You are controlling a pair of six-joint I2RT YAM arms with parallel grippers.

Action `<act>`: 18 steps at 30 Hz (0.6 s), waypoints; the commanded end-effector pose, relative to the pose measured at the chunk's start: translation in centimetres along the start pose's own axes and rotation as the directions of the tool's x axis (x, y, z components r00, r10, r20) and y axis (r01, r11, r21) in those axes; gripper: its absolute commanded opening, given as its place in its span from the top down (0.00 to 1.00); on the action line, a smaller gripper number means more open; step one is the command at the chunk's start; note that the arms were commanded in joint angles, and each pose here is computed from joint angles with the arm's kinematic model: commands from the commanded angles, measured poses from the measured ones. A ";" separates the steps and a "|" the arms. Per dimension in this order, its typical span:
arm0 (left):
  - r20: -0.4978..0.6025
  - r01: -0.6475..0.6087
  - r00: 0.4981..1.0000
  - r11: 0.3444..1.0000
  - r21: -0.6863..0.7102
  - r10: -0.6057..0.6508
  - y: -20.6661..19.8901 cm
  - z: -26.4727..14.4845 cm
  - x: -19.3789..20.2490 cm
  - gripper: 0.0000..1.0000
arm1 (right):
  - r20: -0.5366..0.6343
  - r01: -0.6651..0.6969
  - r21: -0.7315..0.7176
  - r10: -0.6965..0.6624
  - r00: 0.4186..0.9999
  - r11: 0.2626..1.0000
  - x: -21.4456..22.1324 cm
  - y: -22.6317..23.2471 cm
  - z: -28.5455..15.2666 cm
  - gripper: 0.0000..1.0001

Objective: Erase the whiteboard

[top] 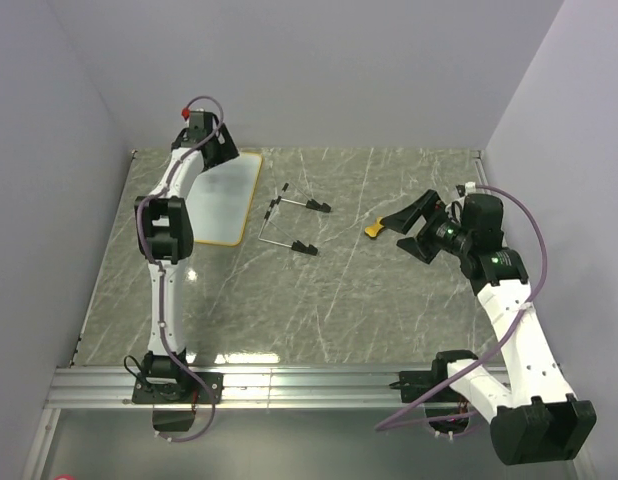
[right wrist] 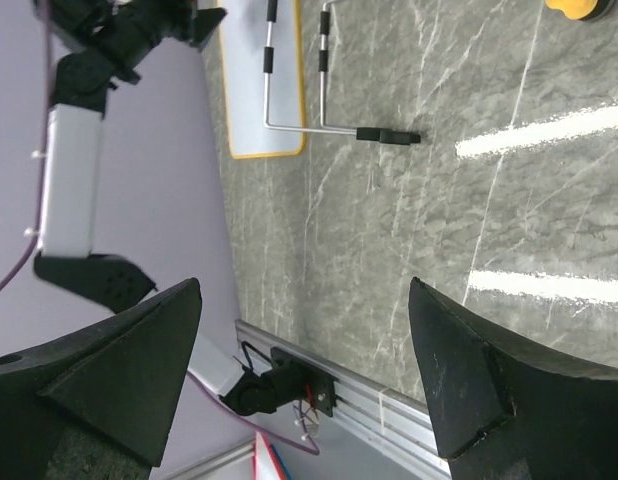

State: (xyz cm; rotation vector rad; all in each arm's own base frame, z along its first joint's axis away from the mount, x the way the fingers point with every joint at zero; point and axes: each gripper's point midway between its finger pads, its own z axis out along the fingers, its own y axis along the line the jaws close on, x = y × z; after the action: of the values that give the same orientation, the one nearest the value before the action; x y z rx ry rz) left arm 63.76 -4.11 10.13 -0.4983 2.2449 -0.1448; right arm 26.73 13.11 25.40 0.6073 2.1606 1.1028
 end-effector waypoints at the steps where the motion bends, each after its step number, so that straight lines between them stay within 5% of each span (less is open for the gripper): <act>1: 0.069 0.092 0.992 0.987 0.131 -0.102 -1.2 1.2 -3.3 0.01 | 0.004 0.029 -0.035 -0.028 1.000 0.999 -0.6 1.2 -0.2 0.10; 7: 0.156 0.181 0.968 0.979 0.096 -0.195 0.5 3.9 -5.3 0.01 | -0.014 0.015 -0.020 -0.015 1.000 1.000 -0.7 0.6 0.6 0.10; 11: 0.066 0.173 0.982 0.981 0.092 -0.179 0.8 5.7 -2.1 0.03 | -0.016 0.021 0.000 -0.021 1.000 1.000 -1.2 0.1 0.9 0.10; 18: -0.313 0.029 0.947 0.991 -0.132 -0.070 3.5 4.6 12.1 0.19 | -0.023 0.012 -0.016 -0.012 1.000 1.000 -1.0 -0.3 1.2 0.10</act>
State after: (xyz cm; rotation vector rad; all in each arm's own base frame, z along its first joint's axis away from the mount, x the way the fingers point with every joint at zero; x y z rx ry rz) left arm 66.78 -2.39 4.60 -0.6460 2.2178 -0.2201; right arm 28.01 12.78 23.32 0.6529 2.2260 1.0983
